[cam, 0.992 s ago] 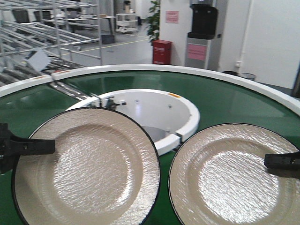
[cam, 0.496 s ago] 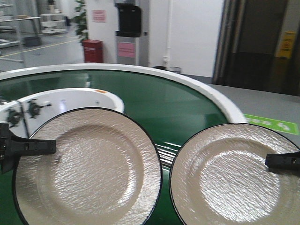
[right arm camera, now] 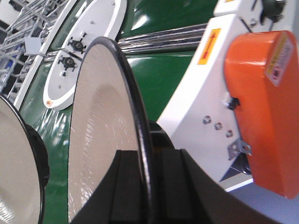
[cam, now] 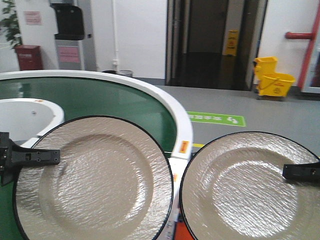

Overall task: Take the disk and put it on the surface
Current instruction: 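Carry both plates while the base drives to the steel table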

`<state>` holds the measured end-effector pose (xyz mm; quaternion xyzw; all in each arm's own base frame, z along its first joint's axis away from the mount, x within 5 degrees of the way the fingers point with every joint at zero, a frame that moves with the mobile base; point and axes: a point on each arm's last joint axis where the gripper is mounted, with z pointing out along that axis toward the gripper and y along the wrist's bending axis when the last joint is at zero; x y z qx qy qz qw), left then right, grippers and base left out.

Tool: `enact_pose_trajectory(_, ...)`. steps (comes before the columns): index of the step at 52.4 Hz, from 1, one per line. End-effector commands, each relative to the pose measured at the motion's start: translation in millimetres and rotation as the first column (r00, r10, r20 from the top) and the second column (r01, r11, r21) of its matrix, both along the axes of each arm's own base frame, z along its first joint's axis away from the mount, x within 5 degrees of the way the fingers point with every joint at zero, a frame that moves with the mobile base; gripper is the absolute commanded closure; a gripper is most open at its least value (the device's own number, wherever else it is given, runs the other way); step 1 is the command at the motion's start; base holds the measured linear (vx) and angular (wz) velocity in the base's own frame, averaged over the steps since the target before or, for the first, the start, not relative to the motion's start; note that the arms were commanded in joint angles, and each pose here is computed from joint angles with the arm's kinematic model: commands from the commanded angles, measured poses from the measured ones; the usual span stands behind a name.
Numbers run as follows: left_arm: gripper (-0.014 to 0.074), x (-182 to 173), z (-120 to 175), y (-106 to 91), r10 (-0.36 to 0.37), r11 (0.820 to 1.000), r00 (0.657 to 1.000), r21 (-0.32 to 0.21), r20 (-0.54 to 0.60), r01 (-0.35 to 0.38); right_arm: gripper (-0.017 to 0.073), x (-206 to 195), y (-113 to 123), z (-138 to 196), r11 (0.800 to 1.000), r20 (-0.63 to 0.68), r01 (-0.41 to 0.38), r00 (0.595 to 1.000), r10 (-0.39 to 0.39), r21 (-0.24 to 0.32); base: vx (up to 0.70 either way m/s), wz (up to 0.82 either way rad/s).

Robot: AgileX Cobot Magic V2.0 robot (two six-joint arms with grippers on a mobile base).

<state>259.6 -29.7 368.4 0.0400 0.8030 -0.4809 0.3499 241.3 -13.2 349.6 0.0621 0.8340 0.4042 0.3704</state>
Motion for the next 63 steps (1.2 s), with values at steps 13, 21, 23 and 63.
enact_pose_trajectory(13,0.0601,-7.4,29.0,-4.6,0.013,0.990,0.997,-0.139,0.078,-0.002,0.0568,-3.4,4.3,24.9,0.996,0.098,0.008,0.995,-0.017,0.092,-0.08,-0.44)
enact_pose_trajectory(21,0.0601,-7.6,29.1,-4.7,0.012,0.990,0.997,-0.139,0.078,-0.001,0.0568,-3.4,4.3,24.9,0.996,0.098,0.008,0.995,-0.017,0.092,-0.07,-0.54)
enact_pose_trajectory(23,0.0601,-7.6,29.1,-4.7,0.012,0.990,0.997,-0.139,0.078,-0.001,0.0568,-3.4,4.3,24.9,0.996,0.098,0.008,0.995,-0.017,0.092,-0.06,-0.61)
enact_pose_trajectory(63,0.0601,-8.9,30.0,-5.0,0.009,0.991,0.997,-0.137,0.082,0.002,0.0568,-6.6,7.5,24.7,0.994,0.087,-0.039,0.996,0.031,0.099,0.06,-0.69)
